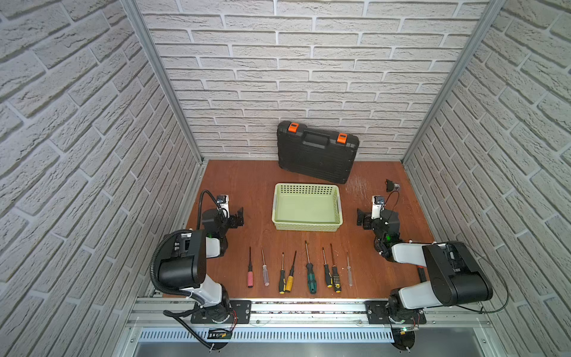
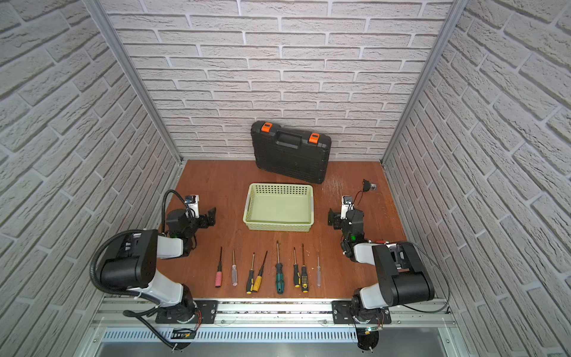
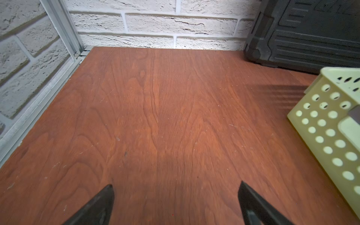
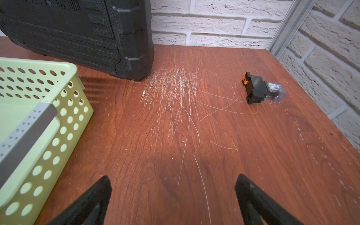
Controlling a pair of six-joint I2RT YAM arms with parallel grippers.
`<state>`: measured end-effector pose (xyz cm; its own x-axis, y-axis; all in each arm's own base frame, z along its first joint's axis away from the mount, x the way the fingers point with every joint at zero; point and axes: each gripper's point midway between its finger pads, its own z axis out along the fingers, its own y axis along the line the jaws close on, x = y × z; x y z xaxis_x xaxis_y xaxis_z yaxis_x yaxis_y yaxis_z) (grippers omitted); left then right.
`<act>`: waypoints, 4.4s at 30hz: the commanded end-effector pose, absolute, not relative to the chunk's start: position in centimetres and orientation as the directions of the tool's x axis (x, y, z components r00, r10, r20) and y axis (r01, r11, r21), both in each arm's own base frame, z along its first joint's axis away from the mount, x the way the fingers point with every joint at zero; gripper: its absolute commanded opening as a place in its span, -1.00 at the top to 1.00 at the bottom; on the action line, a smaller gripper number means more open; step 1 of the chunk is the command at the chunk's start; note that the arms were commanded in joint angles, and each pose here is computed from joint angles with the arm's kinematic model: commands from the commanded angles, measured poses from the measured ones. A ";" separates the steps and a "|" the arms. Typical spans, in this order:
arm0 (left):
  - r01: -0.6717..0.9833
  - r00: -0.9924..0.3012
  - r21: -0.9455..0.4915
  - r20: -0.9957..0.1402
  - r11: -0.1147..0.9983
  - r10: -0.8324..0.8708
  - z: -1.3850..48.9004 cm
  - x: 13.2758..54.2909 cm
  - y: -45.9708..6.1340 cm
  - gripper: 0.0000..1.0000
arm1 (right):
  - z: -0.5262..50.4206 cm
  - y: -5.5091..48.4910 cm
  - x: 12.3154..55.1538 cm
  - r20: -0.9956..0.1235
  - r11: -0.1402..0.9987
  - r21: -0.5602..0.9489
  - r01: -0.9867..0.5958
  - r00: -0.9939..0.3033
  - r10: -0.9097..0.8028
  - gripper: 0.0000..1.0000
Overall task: Put the screwdriver in the bin
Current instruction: Pick up the screwdriver from the bottom-center of the table.
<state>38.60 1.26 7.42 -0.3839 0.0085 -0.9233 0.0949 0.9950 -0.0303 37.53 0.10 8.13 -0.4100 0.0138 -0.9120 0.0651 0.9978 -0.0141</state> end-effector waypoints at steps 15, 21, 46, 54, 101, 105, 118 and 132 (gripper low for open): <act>0.102 -0.318 -0.019 -0.948 0.995 0.015 9.1 39.5 1.4 -0.96 | 9.6 0.3 38.3 -0.933 0.998 -0.017 0.062 -0.359 0.006 -1.00; -0.022 -0.335 0.001 -0.942 1.000 -0.006 9.2 39.8 3.2 -0.97 | 9.6 0.3 38.4 -0.933 0.998 -0.021 0.062 -0.360 0.003 -1.00; -0.360 -0.524 -0.088 -0.805 0.929 -0.279 20.1 35.8 2.5 -0.96 | 21.9 4.1 28.2 -0.757 0.974 0.215 0.070 -0.618 0.211 -0.66; -0.264 -0.585 -0.147 -0.761 0.953 -0.280 19.2 34.1 -1.0 -0.96 | 17.6 7.9 20.7 -0.563 0.975 0.201 0.099 -0.803 0.198 -0.29; -0.222 -0.551 -0.181 -0.788 0.958 -0.277 21.4 30.5 -1.3 -0.96 | 0.5 13.2 12.7 -0.064 0.995 -0.097 0.016 -0.998 0.010 0.16; -0.221 -0.555 -0.185 -0.784 0.958 -0.280 21.3 30.6 -1.3 -0.96 | 0.2 13.3 12.9 -0.062 0.996 -0.092 0.020 -0.998 0.014 0.17; -0.219 -0.551 -0.190 -0.786 0.957 -0.282 21.7 30.6 -1.4 -0.96 | -0.4 11.4 13.2 -0.065 0.989 -0.137 0.050 -0.997 0.041 0.45; -0.196 -0.542 -0.206 -0.792 0.959 -0.281 22.5 30.5 -2.0 -0.96 | 0.2 10.2 13.2 -0.074 0.982 -0.185 0.026 -0.997 0.013 0.89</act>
